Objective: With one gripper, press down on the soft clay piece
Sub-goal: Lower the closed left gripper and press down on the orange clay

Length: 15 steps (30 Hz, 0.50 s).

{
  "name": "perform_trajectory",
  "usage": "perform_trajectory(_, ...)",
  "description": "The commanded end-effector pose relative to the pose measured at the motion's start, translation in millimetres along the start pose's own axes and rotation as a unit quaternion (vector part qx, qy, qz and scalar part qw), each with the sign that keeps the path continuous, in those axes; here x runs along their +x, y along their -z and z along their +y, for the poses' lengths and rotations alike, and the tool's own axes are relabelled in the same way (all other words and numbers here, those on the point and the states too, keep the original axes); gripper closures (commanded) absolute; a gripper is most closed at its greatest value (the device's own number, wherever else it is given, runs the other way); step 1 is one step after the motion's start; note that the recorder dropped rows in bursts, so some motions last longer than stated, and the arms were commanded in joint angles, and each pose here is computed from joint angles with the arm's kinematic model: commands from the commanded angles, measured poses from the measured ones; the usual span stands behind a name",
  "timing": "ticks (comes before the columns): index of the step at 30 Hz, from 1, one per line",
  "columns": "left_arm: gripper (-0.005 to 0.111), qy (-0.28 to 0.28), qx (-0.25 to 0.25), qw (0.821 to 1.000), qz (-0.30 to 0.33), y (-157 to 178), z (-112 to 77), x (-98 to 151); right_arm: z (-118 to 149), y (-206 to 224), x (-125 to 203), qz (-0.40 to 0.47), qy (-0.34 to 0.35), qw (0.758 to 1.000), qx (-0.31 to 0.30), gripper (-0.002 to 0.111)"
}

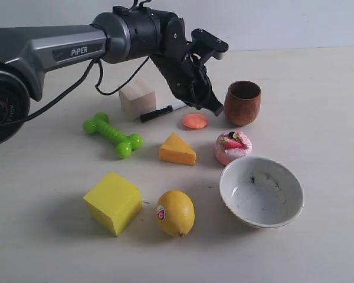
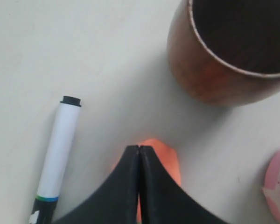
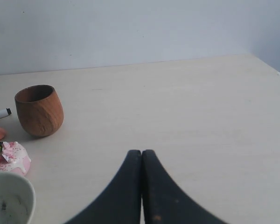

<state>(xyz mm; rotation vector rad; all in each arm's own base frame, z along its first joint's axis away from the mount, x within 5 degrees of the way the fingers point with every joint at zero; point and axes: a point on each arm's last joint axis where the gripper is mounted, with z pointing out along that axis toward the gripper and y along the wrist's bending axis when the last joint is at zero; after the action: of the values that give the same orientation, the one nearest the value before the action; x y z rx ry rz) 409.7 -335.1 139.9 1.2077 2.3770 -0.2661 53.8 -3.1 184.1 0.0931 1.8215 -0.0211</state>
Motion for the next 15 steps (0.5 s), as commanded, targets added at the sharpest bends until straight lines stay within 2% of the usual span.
perform_trajectory(1,0.107,0.007,0.002,1.0,0.012,-9.8,0.3,5.0,-0.3,-0.1,0.9,-0.004,-0.001,1.0,0.002,0.108)
perform_trajectory(15,0.107,0.008,0.01,0.999,0.039,-20.0,-1.0,13.6,-0.3,-0.1,0.9,-0.004,-0.001,1.0,0.002,0.108)
